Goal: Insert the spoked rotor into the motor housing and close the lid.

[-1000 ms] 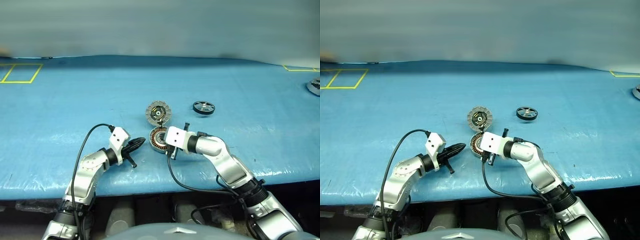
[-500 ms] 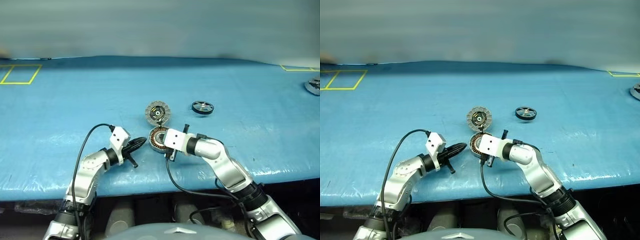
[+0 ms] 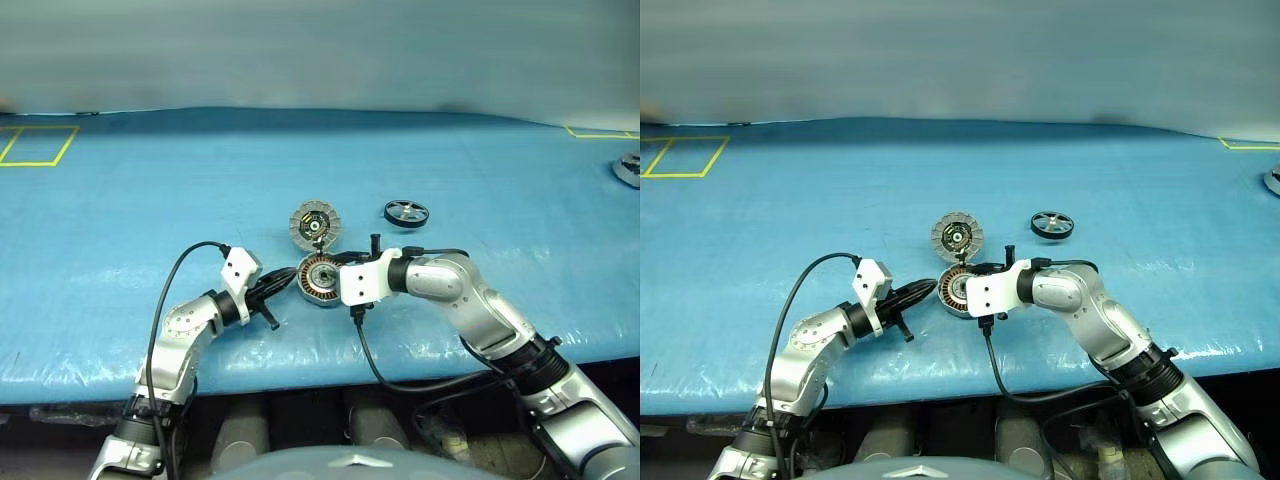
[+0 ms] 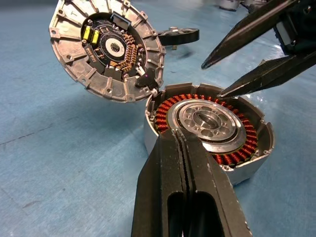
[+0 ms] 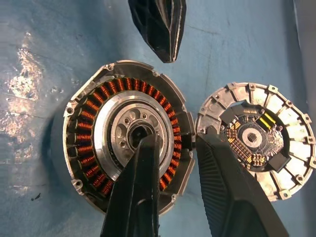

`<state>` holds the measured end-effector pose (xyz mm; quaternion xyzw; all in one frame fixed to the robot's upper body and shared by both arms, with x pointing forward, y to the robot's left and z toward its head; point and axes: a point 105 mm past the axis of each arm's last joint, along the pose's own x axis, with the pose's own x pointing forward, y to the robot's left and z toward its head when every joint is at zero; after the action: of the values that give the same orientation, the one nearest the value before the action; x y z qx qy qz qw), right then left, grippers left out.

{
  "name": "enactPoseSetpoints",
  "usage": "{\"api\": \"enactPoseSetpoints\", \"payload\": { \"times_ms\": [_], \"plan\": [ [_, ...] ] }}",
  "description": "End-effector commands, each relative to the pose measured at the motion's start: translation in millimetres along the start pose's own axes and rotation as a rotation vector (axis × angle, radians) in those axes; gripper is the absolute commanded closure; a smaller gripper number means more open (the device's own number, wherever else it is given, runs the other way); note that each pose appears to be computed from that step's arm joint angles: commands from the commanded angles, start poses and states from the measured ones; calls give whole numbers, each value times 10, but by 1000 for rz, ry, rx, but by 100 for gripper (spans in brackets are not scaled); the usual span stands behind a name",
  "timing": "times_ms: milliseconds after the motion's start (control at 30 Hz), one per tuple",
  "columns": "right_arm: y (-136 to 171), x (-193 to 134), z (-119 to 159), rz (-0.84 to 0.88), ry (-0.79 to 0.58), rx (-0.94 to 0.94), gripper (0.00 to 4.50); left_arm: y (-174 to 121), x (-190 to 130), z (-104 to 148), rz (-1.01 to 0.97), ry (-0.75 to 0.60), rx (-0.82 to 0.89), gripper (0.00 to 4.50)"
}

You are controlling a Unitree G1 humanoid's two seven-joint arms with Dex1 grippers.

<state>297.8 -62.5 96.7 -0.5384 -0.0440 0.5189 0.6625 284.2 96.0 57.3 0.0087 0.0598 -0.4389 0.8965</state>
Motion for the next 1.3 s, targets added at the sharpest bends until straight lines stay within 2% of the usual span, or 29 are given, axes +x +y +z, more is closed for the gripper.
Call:
{"api": "enactPoseSetpoints", "payload": {
  "times_ms": [33, 367, 700, 967, 1067, 1300],
  "plan": [
    [-69, 45, 39, 1, -10, -84, 326, 21, 9, 100, -16, -53, -1, 450],
    [-27, 171, -79, 38, 23, -119, 326, 64, 57, -122, -31, -1, -62, 450],
    [100, 209, -16, 103, -4, -198, 326, -46, 201, -187, -103, 10, -121, 450],
    [215, 258, -68, 184, 10, -236, 326, -78, 232, -225, -126, 37, -128, 450],
    [231, 270, -94, 197, 24, -263, 382, -96, 234, -232, -138, 41, -135, 450],
    [322, 273, -136, 261, 42, -275, 382, -81, 232, -257, -125, 49, -129, 450]
  ]
}}
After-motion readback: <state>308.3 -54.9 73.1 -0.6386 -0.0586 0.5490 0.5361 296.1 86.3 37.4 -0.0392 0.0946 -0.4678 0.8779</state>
